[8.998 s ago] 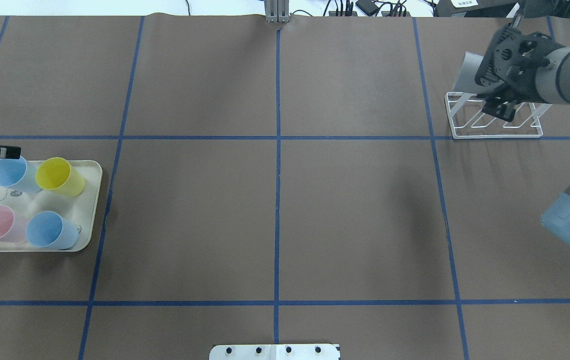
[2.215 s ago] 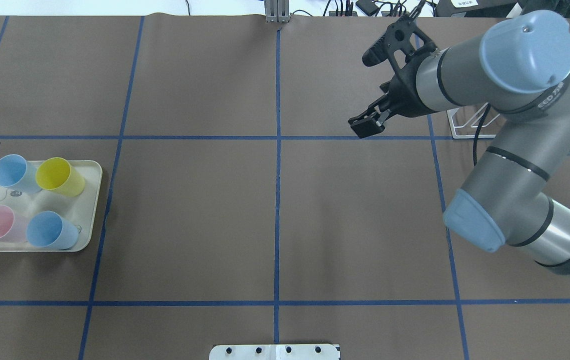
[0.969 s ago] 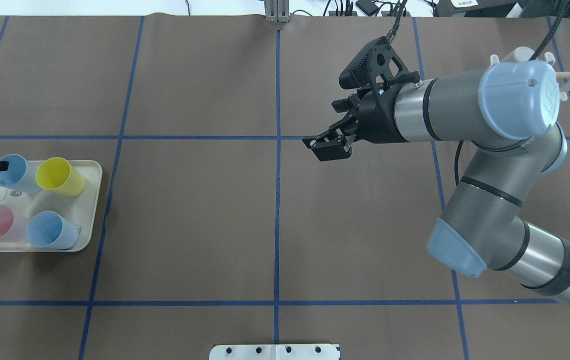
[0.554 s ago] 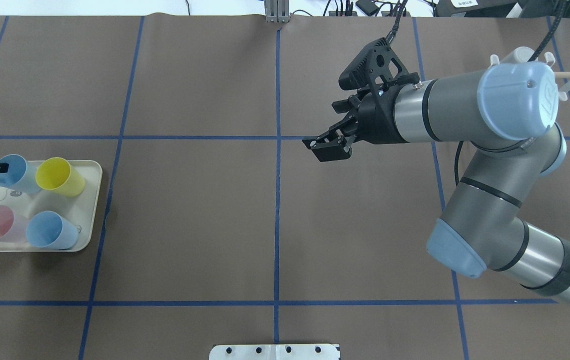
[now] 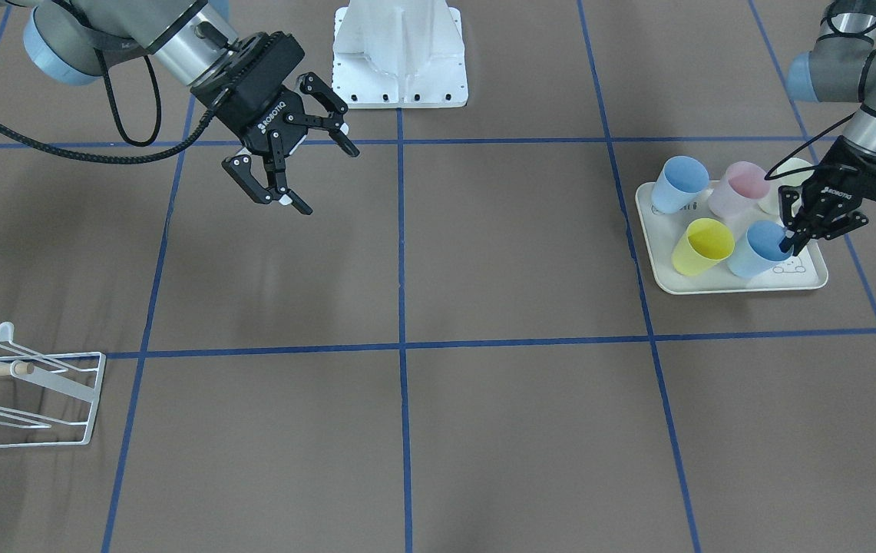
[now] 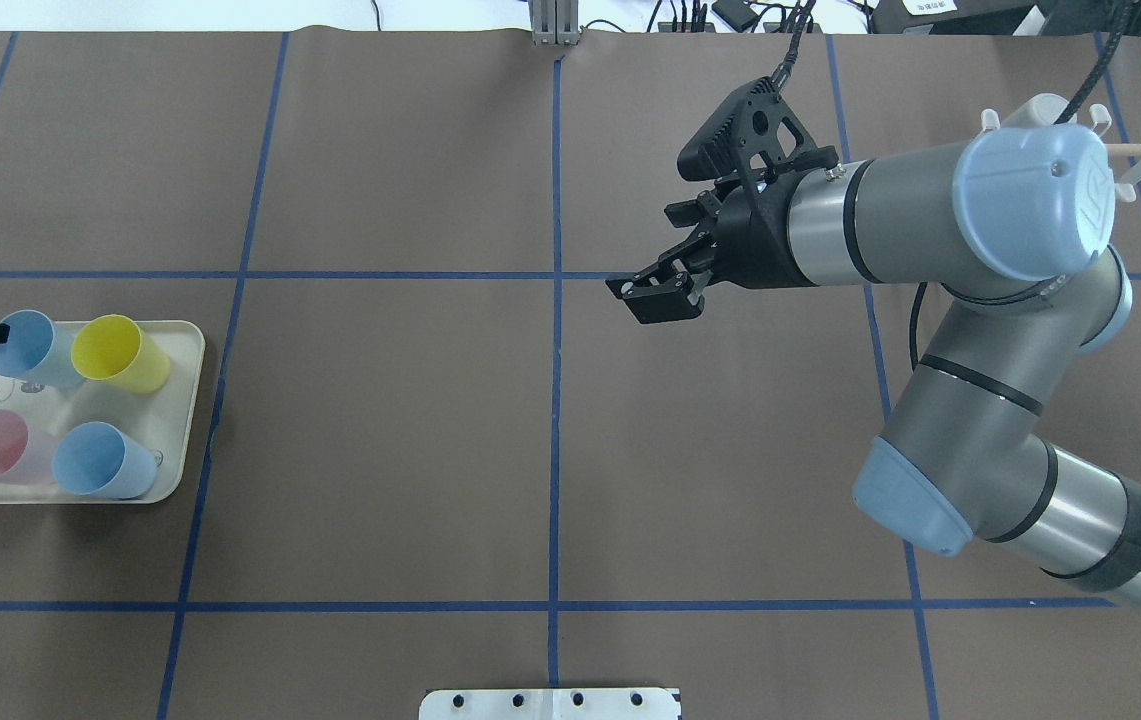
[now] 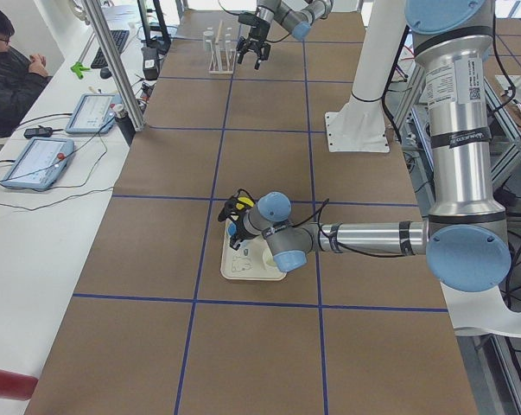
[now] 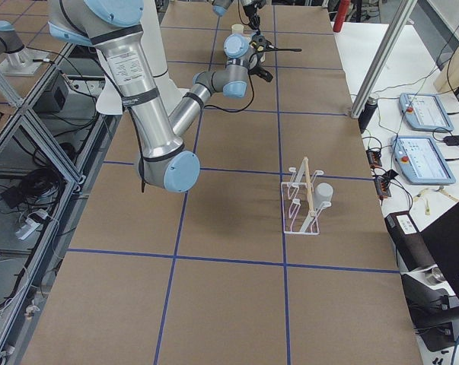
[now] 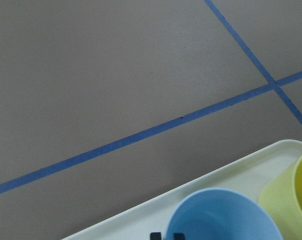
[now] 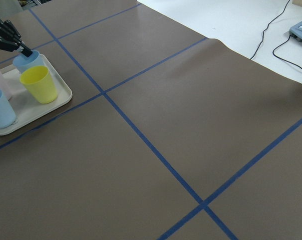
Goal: Transfer IKEA cup to right arm and place on rack
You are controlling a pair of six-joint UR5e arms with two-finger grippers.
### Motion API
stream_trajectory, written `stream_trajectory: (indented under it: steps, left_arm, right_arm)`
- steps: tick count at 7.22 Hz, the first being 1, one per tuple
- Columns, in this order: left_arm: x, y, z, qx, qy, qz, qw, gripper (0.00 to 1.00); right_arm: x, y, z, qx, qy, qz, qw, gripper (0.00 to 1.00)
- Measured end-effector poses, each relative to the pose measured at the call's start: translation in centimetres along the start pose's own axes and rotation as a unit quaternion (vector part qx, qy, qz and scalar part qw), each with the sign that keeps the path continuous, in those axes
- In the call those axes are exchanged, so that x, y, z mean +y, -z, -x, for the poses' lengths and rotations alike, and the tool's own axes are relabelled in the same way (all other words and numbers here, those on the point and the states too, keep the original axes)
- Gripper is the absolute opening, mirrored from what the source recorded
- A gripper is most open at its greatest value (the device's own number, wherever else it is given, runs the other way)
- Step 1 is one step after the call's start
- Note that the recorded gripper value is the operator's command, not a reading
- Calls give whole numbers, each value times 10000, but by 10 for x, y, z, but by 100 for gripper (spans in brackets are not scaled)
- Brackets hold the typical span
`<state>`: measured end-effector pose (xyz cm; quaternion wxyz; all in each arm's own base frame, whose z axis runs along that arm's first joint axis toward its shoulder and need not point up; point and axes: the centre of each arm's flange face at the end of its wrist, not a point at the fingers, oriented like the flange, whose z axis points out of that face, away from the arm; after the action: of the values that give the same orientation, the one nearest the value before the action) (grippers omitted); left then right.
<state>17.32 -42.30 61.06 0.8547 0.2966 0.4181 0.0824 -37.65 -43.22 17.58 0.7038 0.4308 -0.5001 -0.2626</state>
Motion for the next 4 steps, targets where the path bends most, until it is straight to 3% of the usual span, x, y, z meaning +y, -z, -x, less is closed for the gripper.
stream_trajectory:
  steps: [3,4]
  left_arm:
    - [-8,7,4,-12,-74,-57,10000,0]
    - [-20,18,14,-29,-172,-117,9998,0]
  right_arm:
    - [9,-11,1,-75,36,28,10000,99]
    - [20,-17,1,-173,75,-70,9998,99]
